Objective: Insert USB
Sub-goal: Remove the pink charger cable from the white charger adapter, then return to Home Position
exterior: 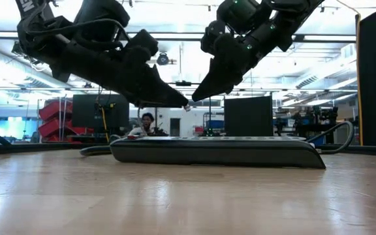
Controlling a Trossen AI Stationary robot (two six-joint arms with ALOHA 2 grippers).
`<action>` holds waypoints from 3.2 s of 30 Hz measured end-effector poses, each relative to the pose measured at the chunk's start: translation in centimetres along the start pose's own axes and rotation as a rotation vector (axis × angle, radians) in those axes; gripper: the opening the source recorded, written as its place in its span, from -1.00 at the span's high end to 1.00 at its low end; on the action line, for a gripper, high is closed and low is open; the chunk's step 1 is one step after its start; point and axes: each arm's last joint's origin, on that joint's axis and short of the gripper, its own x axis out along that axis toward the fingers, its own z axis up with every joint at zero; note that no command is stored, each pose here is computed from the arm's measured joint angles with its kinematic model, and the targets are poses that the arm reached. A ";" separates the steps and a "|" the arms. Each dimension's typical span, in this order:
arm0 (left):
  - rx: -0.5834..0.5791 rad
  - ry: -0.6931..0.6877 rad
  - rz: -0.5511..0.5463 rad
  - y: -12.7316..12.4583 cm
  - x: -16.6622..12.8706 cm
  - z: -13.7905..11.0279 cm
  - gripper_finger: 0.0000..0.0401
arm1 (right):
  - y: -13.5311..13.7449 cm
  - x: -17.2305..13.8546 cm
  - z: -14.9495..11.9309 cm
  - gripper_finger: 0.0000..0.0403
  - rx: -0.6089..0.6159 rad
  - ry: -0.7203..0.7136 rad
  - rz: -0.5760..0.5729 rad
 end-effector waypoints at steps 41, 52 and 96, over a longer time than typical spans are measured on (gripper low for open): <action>0.040 -0.017 0.212 3.2 -13.2 8.3 0.78 | 0.0 -11.5 -2.1 0.99 -0.138 -0.328 -0.049; -0.032 -0.343 0.217 5.1 -20.5 4.4 1.00 | -1.1 -19.0 -10.4 1.00 -0.083 -0.758 -0.151; 0.034 -0.431 0.119 5.9 -18.3 -2.6 1.00 | -0.9 -17.1 -17.4 0.99 0.001 -0.724 -0.161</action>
